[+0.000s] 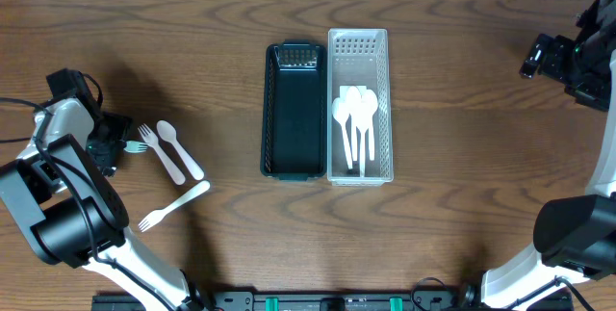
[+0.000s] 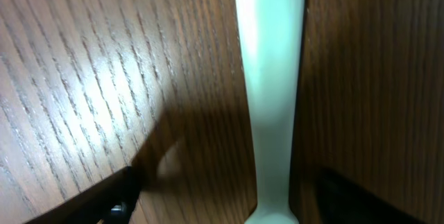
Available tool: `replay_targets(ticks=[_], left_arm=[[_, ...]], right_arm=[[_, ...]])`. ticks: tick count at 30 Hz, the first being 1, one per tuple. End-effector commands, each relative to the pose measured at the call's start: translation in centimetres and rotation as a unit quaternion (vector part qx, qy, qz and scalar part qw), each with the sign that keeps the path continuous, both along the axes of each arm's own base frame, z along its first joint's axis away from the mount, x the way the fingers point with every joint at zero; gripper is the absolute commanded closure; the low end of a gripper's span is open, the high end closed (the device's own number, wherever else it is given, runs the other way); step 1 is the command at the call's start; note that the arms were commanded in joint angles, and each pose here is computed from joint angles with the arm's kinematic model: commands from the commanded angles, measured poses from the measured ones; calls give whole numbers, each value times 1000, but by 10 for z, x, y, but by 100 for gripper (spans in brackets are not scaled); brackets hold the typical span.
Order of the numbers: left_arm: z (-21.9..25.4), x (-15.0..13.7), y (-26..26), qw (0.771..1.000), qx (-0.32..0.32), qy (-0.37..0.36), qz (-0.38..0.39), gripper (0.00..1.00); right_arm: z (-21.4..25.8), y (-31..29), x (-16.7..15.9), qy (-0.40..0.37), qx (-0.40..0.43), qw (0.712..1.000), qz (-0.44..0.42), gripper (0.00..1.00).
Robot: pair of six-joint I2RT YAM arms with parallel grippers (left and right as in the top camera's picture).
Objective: Pack container
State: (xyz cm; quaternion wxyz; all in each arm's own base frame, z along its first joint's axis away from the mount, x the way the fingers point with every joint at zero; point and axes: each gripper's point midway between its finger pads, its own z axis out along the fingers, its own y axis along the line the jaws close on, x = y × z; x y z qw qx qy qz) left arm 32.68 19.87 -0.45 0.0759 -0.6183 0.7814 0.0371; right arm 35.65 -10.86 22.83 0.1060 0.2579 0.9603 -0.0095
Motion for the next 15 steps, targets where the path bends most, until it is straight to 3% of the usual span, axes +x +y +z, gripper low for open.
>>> replay_targets(ticks=[1,3,5,7,15], left_arm=[[-24,-17,-8,999,-17,33,-1,28],[-24,-16,-7,999,-16,32,-1,36],[-24,-16,-7,999,-16,31,-1,54],[-24,-16,-7,999,-15,30,-1,65],[-24,-14,-7,999,-16,27,-1,79]], right_arm=[[-4,2,-2,8,4,1000,0,1],[-4,2,-3,10,4,1000,0,1],[-4,2,-3,11,4,1000,0,1],[-4,2,-3,12,5,1000,0,1],[-4,2,-3,12,5,1000,0,1]])
